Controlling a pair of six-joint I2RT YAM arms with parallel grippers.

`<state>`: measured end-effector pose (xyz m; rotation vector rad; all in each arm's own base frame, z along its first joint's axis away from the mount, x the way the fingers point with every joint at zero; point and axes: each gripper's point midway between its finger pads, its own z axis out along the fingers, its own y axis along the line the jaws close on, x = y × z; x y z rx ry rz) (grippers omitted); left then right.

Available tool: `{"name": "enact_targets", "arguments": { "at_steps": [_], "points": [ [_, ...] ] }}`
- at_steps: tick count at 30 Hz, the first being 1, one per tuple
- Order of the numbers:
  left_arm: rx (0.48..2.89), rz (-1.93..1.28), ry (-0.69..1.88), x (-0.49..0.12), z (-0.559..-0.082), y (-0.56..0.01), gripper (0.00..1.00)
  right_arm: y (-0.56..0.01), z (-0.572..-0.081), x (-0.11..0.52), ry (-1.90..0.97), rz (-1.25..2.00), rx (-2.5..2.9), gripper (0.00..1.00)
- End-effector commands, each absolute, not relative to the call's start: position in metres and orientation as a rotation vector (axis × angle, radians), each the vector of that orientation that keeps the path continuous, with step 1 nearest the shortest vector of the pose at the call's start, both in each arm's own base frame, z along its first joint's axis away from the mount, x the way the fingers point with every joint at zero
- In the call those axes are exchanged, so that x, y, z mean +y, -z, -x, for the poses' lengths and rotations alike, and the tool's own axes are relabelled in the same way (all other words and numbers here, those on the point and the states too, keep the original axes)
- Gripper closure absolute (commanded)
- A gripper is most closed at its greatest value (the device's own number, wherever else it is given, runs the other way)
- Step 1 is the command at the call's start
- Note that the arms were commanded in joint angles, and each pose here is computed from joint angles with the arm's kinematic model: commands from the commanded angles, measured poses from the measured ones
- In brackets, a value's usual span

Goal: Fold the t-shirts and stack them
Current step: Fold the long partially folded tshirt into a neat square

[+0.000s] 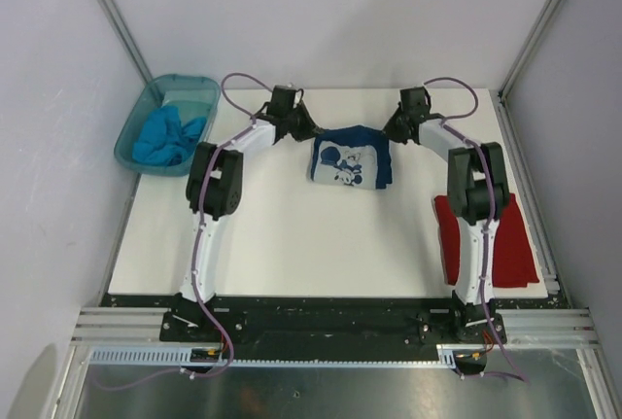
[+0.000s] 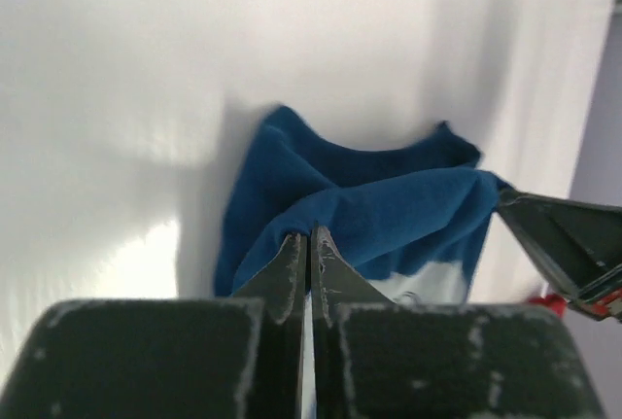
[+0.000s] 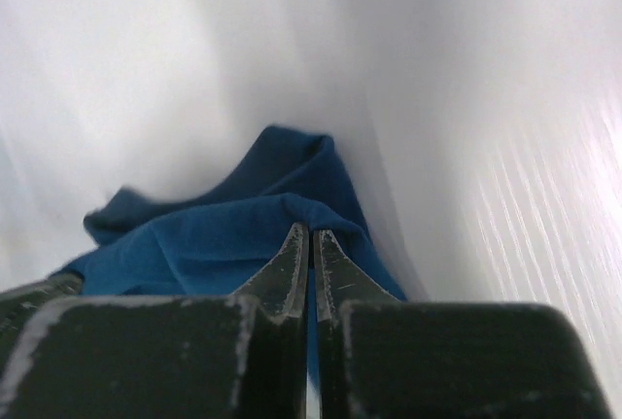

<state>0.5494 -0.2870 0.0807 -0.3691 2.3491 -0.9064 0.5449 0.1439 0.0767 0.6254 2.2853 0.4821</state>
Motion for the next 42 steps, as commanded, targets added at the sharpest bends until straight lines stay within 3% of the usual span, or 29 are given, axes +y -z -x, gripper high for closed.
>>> {"name": "enact_targets", "arguments": {
  "at_steps": [1,4,7,9,12,14,16,19,23,26,28,31,39,42],
  "points": [
    [2.295,0.384,0.919,-0.283,-0.577,-0.087,1.00,-0.099,-0.590,0.157,-0.559,-0.568,2.211,1.00],
    [2.284,0.398,0.903,-0.277,-0.584,-0.086,1.00,-0.098,-0.600,0.157,-0.562,-0.577,2.209,0.98],
    [2.264,0.390,0.894,-0.269,-0.589,-0.092,0.93,-0.102,-0.603,0.153,-0.541,-0.575,2.213,0.77],
    [2.241,0.383,0.888,-0.260,-0.593,-0.101,0.77,-0.116,-0.603,0.148,-0.518,-0.563,2.200,0.62],
    [2.205,0.358,0.881,-0.246,-0.597,-0.121,0.41,-0.142,-0.599,0.143,-0.480,-0.527,2.187,0.51],
    [2.185,0.330,0.882,-0.239,-0.593,-0.137,0.31,-0.154,-0.592,0.145,-0.464,-0.500,2.202,0.50],
    [2.179,0.315,0.867,-0.234,-0.583,-0.148,0.28,-0.160,-0.583,0.150,-0.434,-0.466,2.216,0.52],
    [2.197,0.312,0.835,-0.226,-0.563,-0.151,0.35,-0.161,-0.570,0.167,-0.430,-0.389,2.235,0.62],
    [2.280,0.285,0.863,-0.238,-0.523,-0.135,0.66,-0.148,-0.565,0.205,-0.511,-0.270,2.262,0.79],
    [2.341,0.265,0.893,-0.252,-0.493,-0.123,0.87,-0.134,-0.564,0.237,-0.591,-0.187,2.279,0.83],
    [2.379,0.259,0.922,-0.262,-0.476,-0.113,0.95,-0.127,-0.565,0.257,-0.645,-0.137,2.284,0.85],
    [2.417,0.259,0.981,-0.275,-0.461,-0.097,0.99,-0.114,-0.568,0.284,-0.735,-0.084,2.277,0.86],
    [2.500,0.339,0.950,-0.273,-0.444,-0.055,1.00,-0.081,-0.589,0.320,-0.914,-0.078,2.271,0.86],
    [2.531,0.377,0.918,-0.268,-0.436,-0.041,1.00,-0.080,-0.601,0.325,-0.973,-0.145,2.234,0.80]
  ]
}}
